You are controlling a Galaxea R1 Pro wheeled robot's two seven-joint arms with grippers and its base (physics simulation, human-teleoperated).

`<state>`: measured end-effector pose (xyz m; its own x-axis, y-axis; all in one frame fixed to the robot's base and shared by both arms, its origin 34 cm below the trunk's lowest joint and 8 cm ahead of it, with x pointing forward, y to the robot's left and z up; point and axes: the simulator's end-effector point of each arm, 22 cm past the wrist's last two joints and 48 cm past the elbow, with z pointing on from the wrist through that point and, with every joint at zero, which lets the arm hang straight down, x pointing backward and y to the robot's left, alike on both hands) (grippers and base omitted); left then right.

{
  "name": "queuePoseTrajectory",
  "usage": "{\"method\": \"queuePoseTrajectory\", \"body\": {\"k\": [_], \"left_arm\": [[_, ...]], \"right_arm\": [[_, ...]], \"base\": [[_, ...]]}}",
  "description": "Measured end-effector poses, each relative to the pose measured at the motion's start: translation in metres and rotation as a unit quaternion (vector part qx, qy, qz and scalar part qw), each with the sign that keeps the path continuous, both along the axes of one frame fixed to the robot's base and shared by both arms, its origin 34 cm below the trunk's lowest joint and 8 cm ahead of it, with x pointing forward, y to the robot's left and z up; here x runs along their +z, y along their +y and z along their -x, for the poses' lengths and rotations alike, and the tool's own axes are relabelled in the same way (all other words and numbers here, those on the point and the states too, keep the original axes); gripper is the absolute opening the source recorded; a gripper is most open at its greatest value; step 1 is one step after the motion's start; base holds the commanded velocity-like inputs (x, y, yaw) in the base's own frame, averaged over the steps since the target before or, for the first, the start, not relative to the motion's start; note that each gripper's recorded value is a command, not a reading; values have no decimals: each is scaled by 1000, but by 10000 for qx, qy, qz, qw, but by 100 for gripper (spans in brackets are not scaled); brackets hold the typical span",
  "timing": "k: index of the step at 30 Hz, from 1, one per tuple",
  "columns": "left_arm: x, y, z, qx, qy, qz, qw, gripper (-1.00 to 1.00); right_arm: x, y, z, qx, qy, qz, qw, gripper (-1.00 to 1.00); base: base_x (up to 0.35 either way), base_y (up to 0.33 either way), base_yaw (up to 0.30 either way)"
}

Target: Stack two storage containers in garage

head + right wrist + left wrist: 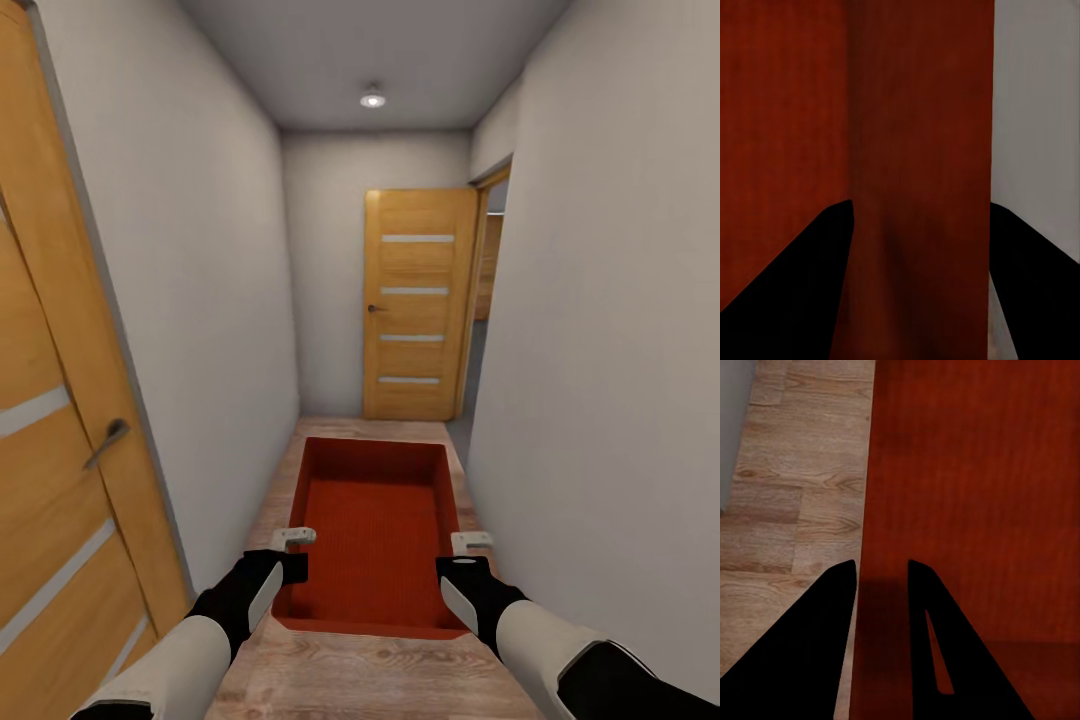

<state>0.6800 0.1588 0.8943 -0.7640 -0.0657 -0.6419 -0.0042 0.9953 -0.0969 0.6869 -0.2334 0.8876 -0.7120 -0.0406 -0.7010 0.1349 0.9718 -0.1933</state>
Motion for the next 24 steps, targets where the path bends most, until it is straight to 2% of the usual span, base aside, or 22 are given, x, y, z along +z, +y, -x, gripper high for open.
{"method": "queuePoseTrajectory", "body": {"k": [24], "left_arm": [[0,0,0,-1,4,-2,10000,-100]], "right_arm": [[0,0,0,0,5,1,10000,-100]], "base": [[323,0,0]]}}
